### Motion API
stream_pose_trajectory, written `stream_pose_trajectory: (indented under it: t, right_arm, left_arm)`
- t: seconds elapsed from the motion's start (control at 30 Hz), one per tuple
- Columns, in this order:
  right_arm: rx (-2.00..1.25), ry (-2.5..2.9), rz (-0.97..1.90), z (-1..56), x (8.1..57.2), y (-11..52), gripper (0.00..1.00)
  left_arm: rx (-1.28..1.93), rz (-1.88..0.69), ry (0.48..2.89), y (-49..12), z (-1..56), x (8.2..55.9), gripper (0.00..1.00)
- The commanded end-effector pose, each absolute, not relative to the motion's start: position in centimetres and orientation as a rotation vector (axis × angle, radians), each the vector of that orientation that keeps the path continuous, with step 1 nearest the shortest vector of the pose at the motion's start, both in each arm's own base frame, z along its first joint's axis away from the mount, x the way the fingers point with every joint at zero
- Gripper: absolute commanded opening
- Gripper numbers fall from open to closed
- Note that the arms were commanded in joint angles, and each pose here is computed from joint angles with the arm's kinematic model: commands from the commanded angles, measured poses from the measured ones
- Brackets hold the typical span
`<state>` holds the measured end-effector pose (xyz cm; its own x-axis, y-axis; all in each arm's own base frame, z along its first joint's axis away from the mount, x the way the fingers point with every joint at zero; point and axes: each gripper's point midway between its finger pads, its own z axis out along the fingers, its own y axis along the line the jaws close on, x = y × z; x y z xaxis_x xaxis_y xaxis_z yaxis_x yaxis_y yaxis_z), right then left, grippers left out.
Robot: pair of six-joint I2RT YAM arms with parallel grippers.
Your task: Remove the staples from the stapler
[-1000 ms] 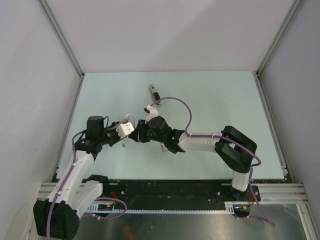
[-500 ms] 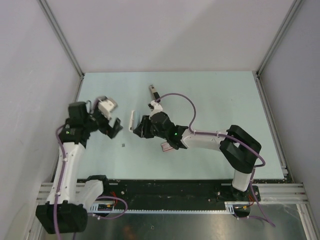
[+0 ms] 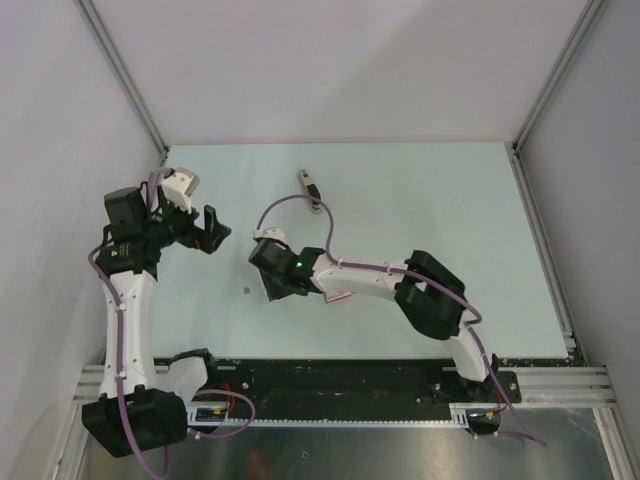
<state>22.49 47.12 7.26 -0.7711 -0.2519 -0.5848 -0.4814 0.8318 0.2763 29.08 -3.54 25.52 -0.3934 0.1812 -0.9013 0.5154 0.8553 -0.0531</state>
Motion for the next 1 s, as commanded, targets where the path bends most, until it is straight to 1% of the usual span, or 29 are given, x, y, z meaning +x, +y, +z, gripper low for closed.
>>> stream_pose_trajectory:
  t: [0.0, 0.33, 0.47, 0.57, 0.63, 0.83, 0.97]
  right_arm:
    - [-0.675, 2.525, 0.265, 5.6, 22.1, 45.4, 0.00]
    - [-0.715, 2.514, 0.193, 4.8, 21.9, 46.1, 0.00]
    - [-0.730, 2.526, 0.189, 3.8, 22.1, 46.9, 0.10]
    - [-0.721, 2.528, 0.199, 3.9, 22.8, 47.5, 0.23]
    - [-0.711, 2.534, 0.223, 4.1, 23.3, 47.7, 0.30]
    - [-0.696, 2.561, 0.294, 4.1, 23.9, 48.1, 0.40]
    - [-0.704, 2.567, 0.326, 4.0, 24.0, 48.3, 0.52]
  left_arm:
    - [0.466, -0.423, 1.958, -3.9, 26.6, 28.4, 1.00]
    - [0.433, -0.437, 1.975, -3.8, 26.1, 28.1, 1.00]
    - [0.418, -0.466, 1.991, -4.0, 25.7, 28.2, 0.99]
    - [0.414, -0.475, 2.003, -4.0, 25.4, 28.1, 0.99]
    - [0.415, -0.475, 2.009, -4.0, 25.2, 28.1, 1.00]
    - [0.426, -0.465, 2.010, -4.0, 25.2, 27.8, 0.99]
    - [0.428, -0.467, 2.015, -4.0, 25.0, 27.9, 0.99]
